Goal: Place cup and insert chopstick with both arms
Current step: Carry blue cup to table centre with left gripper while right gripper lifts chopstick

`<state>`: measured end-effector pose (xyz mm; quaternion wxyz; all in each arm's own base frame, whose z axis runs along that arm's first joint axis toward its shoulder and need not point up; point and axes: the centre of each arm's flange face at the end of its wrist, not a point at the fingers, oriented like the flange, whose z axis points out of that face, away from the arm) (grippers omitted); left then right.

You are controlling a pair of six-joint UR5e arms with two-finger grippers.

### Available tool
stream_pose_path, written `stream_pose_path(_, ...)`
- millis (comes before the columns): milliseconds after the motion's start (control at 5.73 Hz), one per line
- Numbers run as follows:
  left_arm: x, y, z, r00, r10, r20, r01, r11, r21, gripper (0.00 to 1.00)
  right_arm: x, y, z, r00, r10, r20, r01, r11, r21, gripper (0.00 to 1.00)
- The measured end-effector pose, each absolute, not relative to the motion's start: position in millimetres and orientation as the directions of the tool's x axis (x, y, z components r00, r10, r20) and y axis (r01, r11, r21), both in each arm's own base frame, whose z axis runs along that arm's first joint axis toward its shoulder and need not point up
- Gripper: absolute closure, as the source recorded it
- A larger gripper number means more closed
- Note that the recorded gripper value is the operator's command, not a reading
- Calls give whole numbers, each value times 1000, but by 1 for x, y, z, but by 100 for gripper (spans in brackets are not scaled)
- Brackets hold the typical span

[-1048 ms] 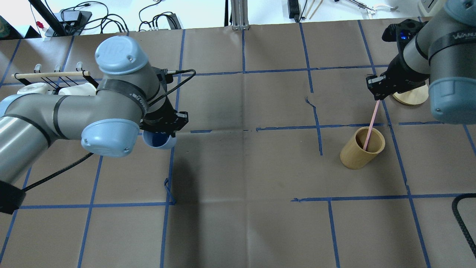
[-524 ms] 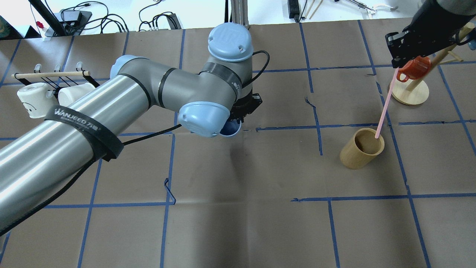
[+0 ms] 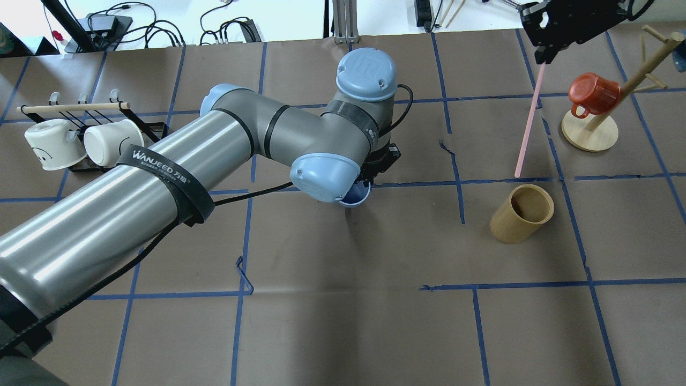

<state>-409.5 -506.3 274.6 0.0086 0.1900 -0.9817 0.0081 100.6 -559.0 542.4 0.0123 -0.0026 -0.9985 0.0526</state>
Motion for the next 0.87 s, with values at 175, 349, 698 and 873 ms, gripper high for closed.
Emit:
stream_pose_path(175,-410,-506,274,-931,-364,23,-364,931,-13,2,112,-560,541,-1000,4,28,1,995,-95,93)
stream_pose_path(349,-409,-507,275,-941,-337,23,-338,941,-18,2,121,-559,538,-1000,19,22,17,997,-78,94)
stream_pose_path(698,-404,-512,293,-953,-301,39,-302,952,-43,2,135,-561,527,-999,38,14,37,998,-51,95)
stream_pose_path(873,-395,-515,324,-956,-287,58,-290,955,-66,2,137,-567,522,-999,38,13,38,998,-49,94)
